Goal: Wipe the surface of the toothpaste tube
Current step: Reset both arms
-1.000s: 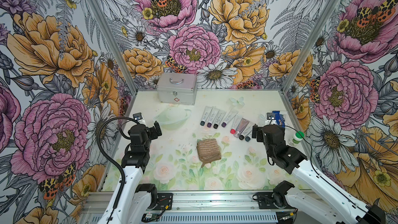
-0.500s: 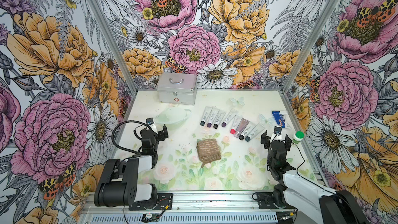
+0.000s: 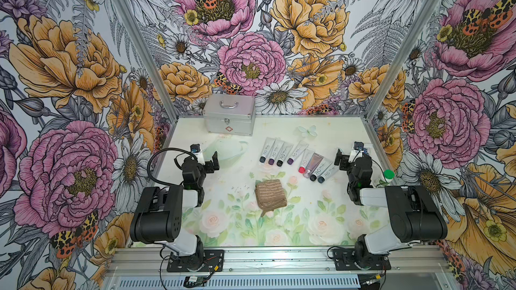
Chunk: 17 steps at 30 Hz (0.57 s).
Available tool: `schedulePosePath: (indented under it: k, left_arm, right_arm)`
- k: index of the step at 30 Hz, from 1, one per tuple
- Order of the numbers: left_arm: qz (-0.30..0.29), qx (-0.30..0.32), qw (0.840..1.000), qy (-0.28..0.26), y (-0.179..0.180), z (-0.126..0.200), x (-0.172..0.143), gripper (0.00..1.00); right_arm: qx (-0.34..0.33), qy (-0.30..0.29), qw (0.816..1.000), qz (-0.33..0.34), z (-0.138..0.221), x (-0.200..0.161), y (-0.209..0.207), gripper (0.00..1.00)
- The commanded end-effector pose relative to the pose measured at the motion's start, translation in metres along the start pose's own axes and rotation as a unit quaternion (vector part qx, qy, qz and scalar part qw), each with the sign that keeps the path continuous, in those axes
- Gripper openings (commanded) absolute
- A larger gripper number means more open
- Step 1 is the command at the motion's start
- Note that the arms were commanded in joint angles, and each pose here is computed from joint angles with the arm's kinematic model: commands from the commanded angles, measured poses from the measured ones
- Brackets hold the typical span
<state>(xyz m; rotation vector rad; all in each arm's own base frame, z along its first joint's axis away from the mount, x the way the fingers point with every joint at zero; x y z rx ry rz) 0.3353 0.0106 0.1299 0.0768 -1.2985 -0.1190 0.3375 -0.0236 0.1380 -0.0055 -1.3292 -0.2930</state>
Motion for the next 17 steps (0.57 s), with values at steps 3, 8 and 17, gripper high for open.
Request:
schedulePosePath:
  k: [3, 8, 17]
  left_arm:
    - [-0.006, -0.007, 1.000, -0.009, -0.0005, -0.0003, 0.0048, 0.99]
    - [-0.006, -0.007, 1.000, -0.008, -0.0006, -0.0002, 0.0043, 0.99]
    - [-0.006, -0.007, 1.000, -0.008, -0.0006, -0.0002, 0.0044, 0.99]
  right_arm:
    - [0.022, 0.028, 0.999, -0.002, 0.0013, -0.0093, 0.0063, 1.00]
    - [0.022, 0.029, 0.999, -0.001, 0.0004, -0.0092, 0.0072, 1.00]
    - [0.024, 0.027, 0.999, -0.002, 0.0014, -0.0091, 0.0063, 1.00]
Point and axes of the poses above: each gripper's point midway between its finger pads, its own z axis back along the fingers, its own y axis along the line the jaws close on, x = y × z, the point moved 7 cm from there along z, back along the fingers, and after that the axes turned 12 degrees about -z, right-handed, at the moved point
